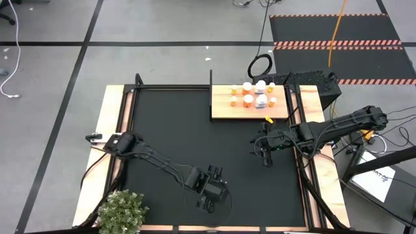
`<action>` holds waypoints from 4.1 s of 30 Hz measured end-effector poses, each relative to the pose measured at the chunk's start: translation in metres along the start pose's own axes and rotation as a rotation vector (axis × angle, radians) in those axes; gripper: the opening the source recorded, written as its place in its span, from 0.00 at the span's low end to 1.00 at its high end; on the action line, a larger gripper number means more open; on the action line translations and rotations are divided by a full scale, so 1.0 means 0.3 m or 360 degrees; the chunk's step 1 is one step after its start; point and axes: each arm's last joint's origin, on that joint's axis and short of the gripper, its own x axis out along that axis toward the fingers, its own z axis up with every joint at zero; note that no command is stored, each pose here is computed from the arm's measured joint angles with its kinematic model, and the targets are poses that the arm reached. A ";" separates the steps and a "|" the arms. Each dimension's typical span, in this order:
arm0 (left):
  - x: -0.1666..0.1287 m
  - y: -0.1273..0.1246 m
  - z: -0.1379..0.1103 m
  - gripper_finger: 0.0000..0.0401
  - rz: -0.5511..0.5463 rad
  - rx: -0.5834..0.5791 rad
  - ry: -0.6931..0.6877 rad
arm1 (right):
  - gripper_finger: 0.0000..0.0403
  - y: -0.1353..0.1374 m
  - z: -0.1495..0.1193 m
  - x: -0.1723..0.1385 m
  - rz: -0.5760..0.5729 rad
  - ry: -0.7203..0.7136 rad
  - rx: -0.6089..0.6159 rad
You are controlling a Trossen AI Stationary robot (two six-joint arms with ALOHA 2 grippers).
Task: Pick and place medicine bottles onto shelf by color
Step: Put the large orange pill bottle on the shelf
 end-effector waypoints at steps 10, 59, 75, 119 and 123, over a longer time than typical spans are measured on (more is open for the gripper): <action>0.012 0.012 -0.006 0.84 0.0010 0.0024 0.0015 | 0.56 0.000 0.000 0.000 0.0000 -0.0001 0.0018; 0.117 0.034 -0.035 0.60 -0.0061 0.0116 0.0011 | 0.56 -0.001 -0.002 0.000 -0.0002 0.0010 0.0047; -0.024 0.103 -0.033 0.56 0.0041 0.0210 0.0009 | 0.56 0.000 0.002 0.000 0.0001 -0.0007 0.0045; -0.348 0.670 -0.116 0.51 0.0433 -0.0123 -0.0210 | 0.56 0.003 0.011 0.028 -0.0018 -0.0268 -0.0106; -0.362 0.742 -0.142 0.51 0.0479 -0.0182 -0.0198 | 0.56 0.001 0.013 0.028 -0.0060 -0.0280 -0.0126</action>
